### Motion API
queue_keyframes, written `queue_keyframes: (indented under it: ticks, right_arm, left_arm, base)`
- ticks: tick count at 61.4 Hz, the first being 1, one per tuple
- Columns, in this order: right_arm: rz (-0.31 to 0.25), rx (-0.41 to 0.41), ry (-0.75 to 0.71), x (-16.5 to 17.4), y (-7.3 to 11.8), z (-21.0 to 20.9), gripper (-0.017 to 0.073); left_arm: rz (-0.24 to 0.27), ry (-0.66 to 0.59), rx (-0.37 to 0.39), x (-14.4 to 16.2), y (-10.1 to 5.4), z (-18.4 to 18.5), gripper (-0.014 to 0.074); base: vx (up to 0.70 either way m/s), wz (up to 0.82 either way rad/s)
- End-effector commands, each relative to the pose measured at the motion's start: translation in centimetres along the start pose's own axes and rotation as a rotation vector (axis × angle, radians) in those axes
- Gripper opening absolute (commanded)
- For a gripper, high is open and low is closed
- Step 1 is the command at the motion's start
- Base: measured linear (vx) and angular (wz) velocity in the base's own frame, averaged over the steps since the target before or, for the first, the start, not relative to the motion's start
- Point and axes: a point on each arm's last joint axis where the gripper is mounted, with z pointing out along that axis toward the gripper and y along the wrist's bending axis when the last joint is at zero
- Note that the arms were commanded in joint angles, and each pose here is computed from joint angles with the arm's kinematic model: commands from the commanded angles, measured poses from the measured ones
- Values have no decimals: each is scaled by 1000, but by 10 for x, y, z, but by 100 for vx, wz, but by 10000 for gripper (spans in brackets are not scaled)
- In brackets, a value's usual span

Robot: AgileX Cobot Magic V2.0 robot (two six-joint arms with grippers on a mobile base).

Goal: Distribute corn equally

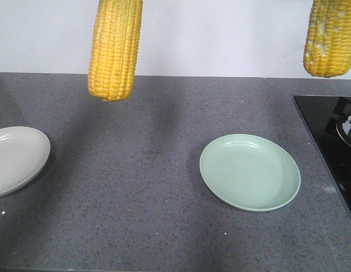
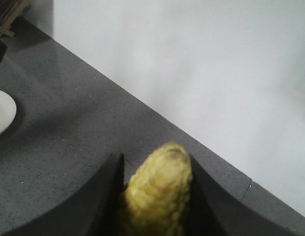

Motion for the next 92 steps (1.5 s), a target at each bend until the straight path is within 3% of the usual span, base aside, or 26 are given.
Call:
queue_keyframes:
  ticks: [1,92]
  right_arm:
    - [-14,32,-109,-12,4,-17,-4]
    - [-14,32,-109,-12,4,-17,-4]
  left_arm:
    - [23,-85,39,-9,-21,-21,-8]
    - [23,-85,39,-9,-21,-21,-8]
  base:
    - [5,2]
    - [3,0]
